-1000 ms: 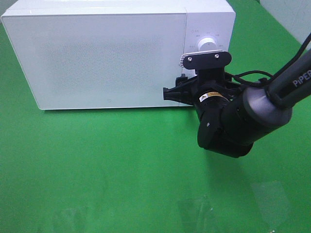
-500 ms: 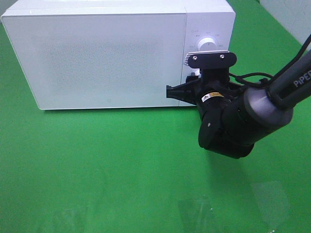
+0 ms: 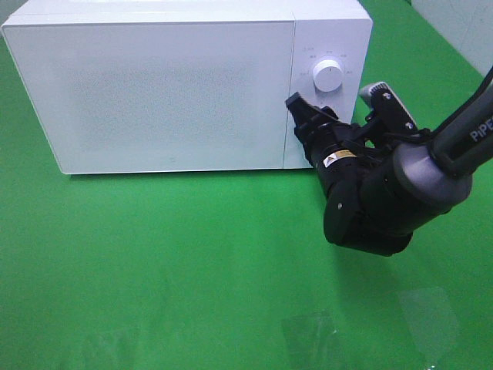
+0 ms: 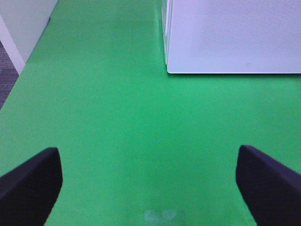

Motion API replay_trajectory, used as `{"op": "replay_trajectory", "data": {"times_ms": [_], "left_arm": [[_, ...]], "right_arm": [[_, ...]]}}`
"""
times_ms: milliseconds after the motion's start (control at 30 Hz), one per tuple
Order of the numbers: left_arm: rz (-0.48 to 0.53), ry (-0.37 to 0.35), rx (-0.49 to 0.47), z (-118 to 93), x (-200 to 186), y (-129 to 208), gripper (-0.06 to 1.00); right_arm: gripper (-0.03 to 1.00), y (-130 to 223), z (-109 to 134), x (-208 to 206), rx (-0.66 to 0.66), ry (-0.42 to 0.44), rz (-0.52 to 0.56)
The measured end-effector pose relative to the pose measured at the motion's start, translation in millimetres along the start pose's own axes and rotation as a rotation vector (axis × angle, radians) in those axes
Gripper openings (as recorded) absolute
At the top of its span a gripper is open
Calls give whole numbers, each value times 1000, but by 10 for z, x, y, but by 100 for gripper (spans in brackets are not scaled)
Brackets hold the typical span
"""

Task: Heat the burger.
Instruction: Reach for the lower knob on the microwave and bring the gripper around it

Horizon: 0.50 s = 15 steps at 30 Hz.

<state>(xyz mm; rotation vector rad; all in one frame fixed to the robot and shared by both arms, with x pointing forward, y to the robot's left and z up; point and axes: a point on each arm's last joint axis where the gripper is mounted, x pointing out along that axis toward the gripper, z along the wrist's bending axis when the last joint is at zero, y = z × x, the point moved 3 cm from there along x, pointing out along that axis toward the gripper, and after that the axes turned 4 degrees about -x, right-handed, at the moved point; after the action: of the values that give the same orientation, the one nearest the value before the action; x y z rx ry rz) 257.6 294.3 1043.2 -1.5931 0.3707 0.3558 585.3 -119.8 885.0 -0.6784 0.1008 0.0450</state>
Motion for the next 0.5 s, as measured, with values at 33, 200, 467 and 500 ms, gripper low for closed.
{"op": "replay_trajectory", "data": {"times_ms": [33, 200, 467, 500], "left_arm": [[0, 0, 0, 0, 0, 0, 94], [0, 0, 0, 0, 0, 0, 94], [0, 0, 0, 0, 0, 0, 94], [0, 0, 0, 0, 0, 0, 94]], "right_arm": [[43, 3, -3, -1, 123, -1, 1], [43, 6, -4, -1, 345, -2, 2], [43, 8, 0, -1, 693, -3, 6], [43, 8, 0, -1, 693, -3, 6]]}}
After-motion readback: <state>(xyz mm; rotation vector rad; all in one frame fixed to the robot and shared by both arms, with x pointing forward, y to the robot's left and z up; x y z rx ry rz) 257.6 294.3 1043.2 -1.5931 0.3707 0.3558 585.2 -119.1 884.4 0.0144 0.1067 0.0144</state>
